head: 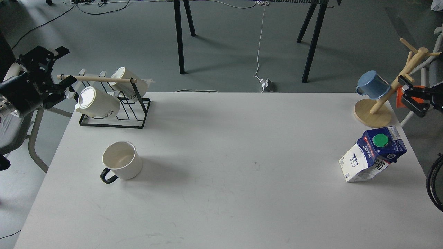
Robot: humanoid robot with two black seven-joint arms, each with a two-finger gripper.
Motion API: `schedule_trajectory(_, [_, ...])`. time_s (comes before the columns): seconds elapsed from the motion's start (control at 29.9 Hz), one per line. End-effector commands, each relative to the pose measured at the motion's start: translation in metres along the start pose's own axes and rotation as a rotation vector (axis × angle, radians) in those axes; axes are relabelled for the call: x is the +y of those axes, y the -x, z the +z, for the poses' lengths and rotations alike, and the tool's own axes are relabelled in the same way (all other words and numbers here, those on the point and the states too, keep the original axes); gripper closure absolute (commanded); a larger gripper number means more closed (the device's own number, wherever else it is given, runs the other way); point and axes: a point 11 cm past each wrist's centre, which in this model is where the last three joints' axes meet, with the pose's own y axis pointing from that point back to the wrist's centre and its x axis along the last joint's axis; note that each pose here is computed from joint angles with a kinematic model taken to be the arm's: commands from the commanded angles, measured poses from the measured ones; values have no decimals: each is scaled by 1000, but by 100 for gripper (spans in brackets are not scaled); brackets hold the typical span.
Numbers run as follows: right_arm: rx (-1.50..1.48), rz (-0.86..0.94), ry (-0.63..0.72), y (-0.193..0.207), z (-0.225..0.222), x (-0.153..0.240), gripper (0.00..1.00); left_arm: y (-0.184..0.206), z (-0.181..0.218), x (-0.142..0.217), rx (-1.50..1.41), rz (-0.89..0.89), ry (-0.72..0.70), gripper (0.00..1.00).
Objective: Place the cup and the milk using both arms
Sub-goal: 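Extend the left gripper from the rack area toward the white mug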
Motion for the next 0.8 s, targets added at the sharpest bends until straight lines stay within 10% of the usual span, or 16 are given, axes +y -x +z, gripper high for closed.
schedule_trajectory(0.0, [-2, 1, 1, -1, 1, -1, 1, -11, 9, 4, 33, 44, 36, 0])
schedule_trajectory(0.33, [-17, -10, -9, -1, 3, -3, 1, -27, 25, 6, 1, 83, 65, 0])
schedule_trajectory(0.77, [-21, -3, -23, -4, 1, 0, 1, 20, -21, 27, -765, -396, -370, 0])
